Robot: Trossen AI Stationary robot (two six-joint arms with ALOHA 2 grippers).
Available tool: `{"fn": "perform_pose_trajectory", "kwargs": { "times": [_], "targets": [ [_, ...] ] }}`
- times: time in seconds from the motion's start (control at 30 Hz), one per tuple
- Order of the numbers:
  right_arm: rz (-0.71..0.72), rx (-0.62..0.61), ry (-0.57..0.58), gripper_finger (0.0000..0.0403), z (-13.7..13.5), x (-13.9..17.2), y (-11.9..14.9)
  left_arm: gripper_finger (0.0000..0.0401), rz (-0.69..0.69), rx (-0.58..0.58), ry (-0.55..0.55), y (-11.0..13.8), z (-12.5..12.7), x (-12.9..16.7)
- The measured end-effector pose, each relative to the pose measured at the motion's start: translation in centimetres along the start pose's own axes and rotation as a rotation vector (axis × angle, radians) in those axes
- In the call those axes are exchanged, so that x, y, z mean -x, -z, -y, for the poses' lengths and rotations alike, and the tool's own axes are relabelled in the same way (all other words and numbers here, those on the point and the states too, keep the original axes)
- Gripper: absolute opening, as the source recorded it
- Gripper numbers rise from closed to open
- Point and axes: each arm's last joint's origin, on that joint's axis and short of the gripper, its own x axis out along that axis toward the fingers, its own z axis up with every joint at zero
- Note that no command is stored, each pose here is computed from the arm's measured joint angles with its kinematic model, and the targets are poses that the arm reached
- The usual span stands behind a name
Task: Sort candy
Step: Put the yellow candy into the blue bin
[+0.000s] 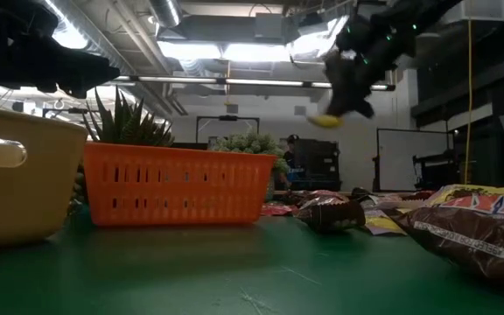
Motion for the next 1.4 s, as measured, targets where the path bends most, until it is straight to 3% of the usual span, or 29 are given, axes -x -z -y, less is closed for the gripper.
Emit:
{"fn": "perform_pose_trajectory", "kwargs": {
  "times": [0.27,0.53,0.93,1.4],
  "targets": [
    [0.330,0.207,-0.224,0.0002,-6.7,-0.9,-2.6,0.0179,0.000,0.000,0.000,0.0,0.0,0.0],
    [0.493,0.292,-0.310,0.0002,-11.0,-5.3,-2.6,0.0179,0.000,0.000,0.000,0.0,0.0,0.0],
    [0.682,0.322,-0.376,0.0003,-12.0,-13.9,-1.0,0.0179,0.000,0.000,0.000,0.0,0.0,0.0],
    [0.669,0.318,-0.365,0.0007,-12.2,-18.2,-1.8,0.0179,0.000,0.000,0.000,0.0,0.0,0.0]
  ]
}}
